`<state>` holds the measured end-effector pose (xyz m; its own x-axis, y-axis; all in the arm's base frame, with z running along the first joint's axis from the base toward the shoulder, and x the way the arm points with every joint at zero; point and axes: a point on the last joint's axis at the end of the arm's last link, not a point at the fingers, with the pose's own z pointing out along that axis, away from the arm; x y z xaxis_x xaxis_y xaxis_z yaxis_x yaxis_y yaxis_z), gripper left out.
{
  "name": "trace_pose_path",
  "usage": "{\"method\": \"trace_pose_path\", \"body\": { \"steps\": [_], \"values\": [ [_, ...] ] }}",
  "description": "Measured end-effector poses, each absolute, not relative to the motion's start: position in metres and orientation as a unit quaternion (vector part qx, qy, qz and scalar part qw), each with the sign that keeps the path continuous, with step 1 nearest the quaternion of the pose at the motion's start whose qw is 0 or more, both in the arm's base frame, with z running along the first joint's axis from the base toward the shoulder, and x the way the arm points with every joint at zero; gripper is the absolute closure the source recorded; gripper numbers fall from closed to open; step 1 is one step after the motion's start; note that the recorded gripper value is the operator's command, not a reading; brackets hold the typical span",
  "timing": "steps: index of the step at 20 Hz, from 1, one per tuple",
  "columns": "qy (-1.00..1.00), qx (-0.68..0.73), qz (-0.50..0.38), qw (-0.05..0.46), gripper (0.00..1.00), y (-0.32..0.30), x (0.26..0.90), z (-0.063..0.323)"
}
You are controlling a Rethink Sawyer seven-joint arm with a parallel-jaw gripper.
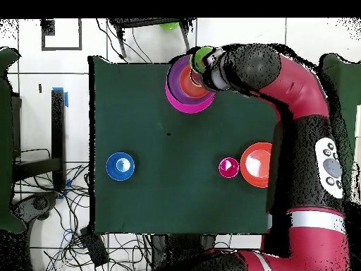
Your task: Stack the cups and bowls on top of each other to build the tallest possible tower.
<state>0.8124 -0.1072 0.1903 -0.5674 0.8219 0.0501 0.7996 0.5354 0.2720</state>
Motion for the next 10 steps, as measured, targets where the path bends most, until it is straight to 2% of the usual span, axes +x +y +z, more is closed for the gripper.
{"method": "trace_pose_path", "body": {
  "steps": [10],
  "values": [
    [0.877,0.46,0.136,0.042,1.0,-0.1045,0.8137,0.1903]
  ]
}}
